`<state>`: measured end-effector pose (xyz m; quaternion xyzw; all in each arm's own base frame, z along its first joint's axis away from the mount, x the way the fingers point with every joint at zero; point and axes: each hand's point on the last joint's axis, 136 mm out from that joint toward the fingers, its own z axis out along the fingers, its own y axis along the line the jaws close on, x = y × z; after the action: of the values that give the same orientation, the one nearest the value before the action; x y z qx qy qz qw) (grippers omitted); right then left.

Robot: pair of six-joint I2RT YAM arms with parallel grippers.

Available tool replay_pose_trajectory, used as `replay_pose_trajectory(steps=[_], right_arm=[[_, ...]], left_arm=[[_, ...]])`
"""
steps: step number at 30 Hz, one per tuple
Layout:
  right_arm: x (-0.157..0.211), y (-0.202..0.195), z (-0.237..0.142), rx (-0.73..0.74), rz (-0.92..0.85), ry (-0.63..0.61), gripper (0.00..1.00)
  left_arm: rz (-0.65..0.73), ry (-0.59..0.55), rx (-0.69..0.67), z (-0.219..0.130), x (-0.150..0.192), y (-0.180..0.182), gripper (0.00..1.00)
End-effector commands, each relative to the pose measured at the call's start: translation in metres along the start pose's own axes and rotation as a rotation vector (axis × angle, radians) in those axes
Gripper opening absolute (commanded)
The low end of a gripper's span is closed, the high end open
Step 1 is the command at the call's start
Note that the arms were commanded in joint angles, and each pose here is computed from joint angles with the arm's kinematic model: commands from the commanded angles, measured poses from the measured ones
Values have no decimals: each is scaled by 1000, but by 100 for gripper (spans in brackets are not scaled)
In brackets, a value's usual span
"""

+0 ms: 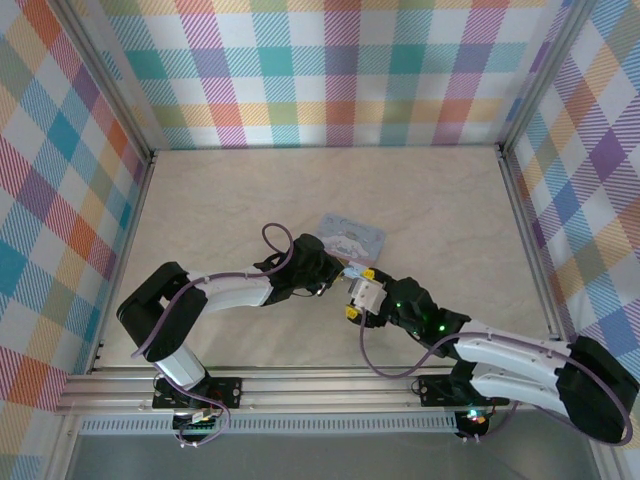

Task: Unlock the padlock with the key

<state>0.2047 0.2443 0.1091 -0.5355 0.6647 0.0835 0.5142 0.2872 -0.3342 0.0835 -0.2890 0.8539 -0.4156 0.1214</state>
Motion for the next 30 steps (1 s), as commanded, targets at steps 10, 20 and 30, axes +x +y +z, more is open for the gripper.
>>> replay_pose_trajectory(steps=[10,20,30], right_arm=[[-13,-8,32,45,-154,-20,65],[-17,-10,46,61,-162,-32,47],[-22,-18,52,100,-152,-39,33]], left_arm=[[-4,14,64,-7,5,-23,0],[-5,19,63,-6,5,-23,0],[-5,25,66,-6,6,-25,0]])
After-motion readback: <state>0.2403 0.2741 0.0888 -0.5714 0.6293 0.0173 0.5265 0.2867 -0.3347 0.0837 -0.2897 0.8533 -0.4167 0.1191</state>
